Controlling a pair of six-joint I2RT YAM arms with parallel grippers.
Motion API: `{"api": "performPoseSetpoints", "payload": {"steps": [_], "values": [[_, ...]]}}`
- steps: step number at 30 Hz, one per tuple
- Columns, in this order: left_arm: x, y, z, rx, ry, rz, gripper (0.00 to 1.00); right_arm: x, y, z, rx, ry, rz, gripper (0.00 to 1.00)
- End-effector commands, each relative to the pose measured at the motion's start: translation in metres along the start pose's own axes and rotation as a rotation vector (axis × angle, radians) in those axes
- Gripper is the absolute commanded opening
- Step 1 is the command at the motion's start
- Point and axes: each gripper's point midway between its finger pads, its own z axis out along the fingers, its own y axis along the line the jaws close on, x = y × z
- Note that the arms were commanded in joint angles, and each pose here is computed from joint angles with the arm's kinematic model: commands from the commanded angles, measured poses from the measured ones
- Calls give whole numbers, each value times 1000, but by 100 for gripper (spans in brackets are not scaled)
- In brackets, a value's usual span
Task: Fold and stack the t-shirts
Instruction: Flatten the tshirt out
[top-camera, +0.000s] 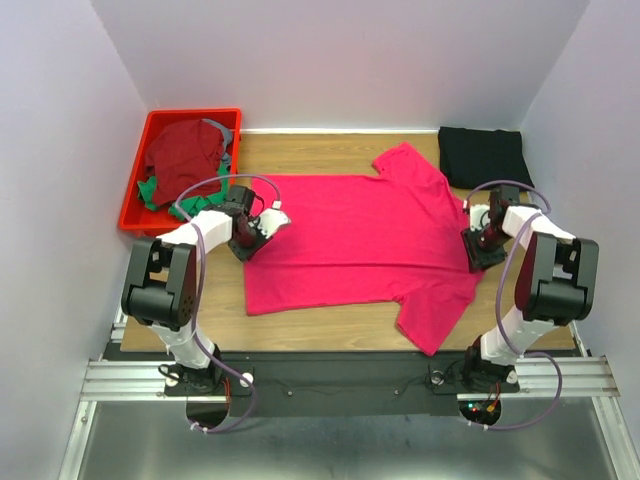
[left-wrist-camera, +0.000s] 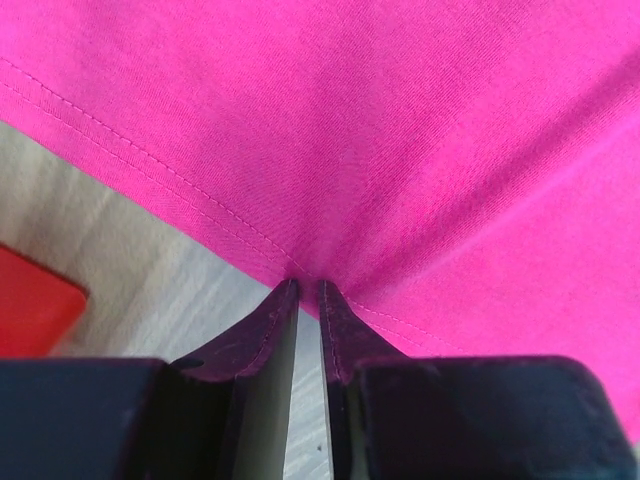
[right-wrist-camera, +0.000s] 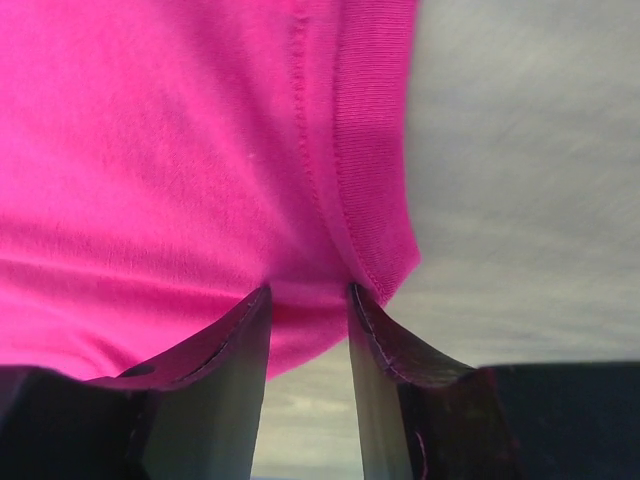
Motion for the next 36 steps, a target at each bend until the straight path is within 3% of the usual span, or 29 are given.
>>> {"api": "performPoseSetpoints", "payload": {"steps": [1, 6, 10, 16, 17, 20, 26, 30, 36], "values": [[55, -31, -5, 95, 171, 31, 25, 36, 13, -14, -51, 64, -61, 43], [43, -40, -22, 141, 113, 54, 29, 17, 28, -45, -138, -35, -100, 51], [-26, -18, -54, 147, -69, 33, 36, -90, 25, -98, -225, -322, -66, 72], [-124, 31, -90, 64, -338, -55, 43, -225, 5, -129, -309, -579, 41, 77], [-139, 45, -94, 24, -387, -88, 43, -260, -5, -128, -300, -636, 71, 77], [-166, 74, -101, -36, -467, -146, 43, -311, -7, -125, -305, -704, 107, 77], [-184, 114, -96, -53, -482, -262, 43, -406, 8, -94, -225, -885, 56, 81], [-180, 125, -88, -55, -446, -283, 43, -435, 24, -61, -208, -958, 37, 85], [-169, 124, -78, -62, -405, -278, 43, -449, 43, -1, -243, -951, 17, 85]]}}
